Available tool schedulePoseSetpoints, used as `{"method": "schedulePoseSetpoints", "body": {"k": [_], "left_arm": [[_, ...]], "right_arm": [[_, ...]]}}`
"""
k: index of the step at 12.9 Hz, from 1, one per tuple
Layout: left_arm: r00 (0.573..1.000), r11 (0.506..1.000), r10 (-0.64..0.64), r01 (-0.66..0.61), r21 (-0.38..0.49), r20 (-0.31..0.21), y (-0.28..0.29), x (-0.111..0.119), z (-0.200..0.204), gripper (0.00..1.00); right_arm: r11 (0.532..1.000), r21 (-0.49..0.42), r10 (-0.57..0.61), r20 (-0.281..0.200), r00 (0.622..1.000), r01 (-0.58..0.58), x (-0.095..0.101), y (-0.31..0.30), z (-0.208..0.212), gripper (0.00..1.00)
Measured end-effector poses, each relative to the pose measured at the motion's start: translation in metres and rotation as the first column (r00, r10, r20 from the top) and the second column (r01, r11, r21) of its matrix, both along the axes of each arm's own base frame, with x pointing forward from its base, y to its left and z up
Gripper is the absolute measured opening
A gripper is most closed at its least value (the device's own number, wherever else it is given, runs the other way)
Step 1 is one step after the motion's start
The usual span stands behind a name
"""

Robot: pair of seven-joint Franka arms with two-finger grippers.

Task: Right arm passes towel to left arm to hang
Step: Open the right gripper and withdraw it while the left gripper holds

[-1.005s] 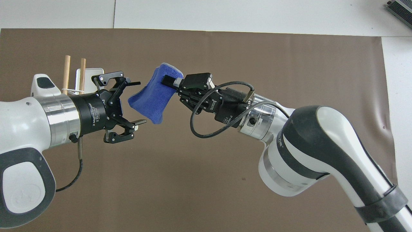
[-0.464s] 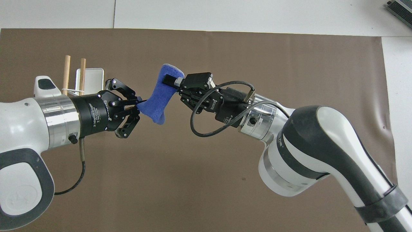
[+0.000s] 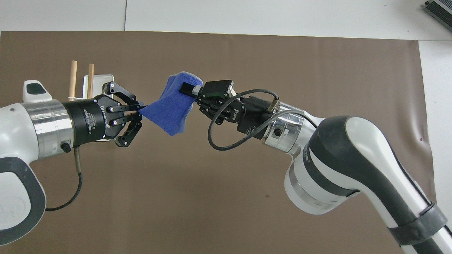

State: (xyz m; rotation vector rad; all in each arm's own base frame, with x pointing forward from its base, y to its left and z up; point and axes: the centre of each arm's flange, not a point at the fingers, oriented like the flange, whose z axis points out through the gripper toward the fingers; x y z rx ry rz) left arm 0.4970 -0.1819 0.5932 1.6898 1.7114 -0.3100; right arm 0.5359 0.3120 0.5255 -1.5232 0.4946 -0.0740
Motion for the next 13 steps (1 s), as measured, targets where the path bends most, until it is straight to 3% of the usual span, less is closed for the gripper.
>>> {"method": "schedulePoseSetpoints", "body": {"k": [3, 5, 6, 8, 10, 13], "left_arm": [[1.000, 1.000, -0.014, 0.014, 0.008, 0.004, 0.005, 0.001, -0.001, 0.02], [0.994, 0.995, -0.087, 0.083, 0.052, 0.068, 0.009, 0.002, -0.001, 0.02], [0.984, 0.987, -0.140, 0.130, 0.096, 0.109, 0.012, 0.003, -0.002, 0.02], [0.966, 0.964, -0.211, 0.181, 0.195, 0.148, 0.017, 0.005, -0.002, 0.02], [0.947, 0.915, -0.282, 0.219, 0.339, 0.151, 0.017, 0.006, -0.002, 0.02], [0.948, 0.888, -0.294, 0.221, 0.404, 0.125, 0.027, 0.016, -0.016, 0.02]], "right_arm": [[0.979, -0.202, 0.059, 0.101, 0.993, -0.038, 0.010, -0.020, -0.003, 0.46], [0.924, -0.377, 0.135, 0.167, 0.977, -0.064, 0.019, -0.036, -0.008, 0.71], [0.872, -0.484, 0.189, 0.194, 0.963, -0.074, 0.024, -0.046, -0.012, 0.86], [0.736, -0.672, 0.296, 0.220, 0.930, -0.075, 0.036, -0.070, -0.022, 1.00], [0.573, -0.818, 0.388, 0.209, 0.898, -0.057, 0.048, -0.100, -0.031, 1.00], [0.340, -0.940, 0.437, 0.123, 0.891, -0.037, 0.061, -0.140, -0.039, 1.00]]}}
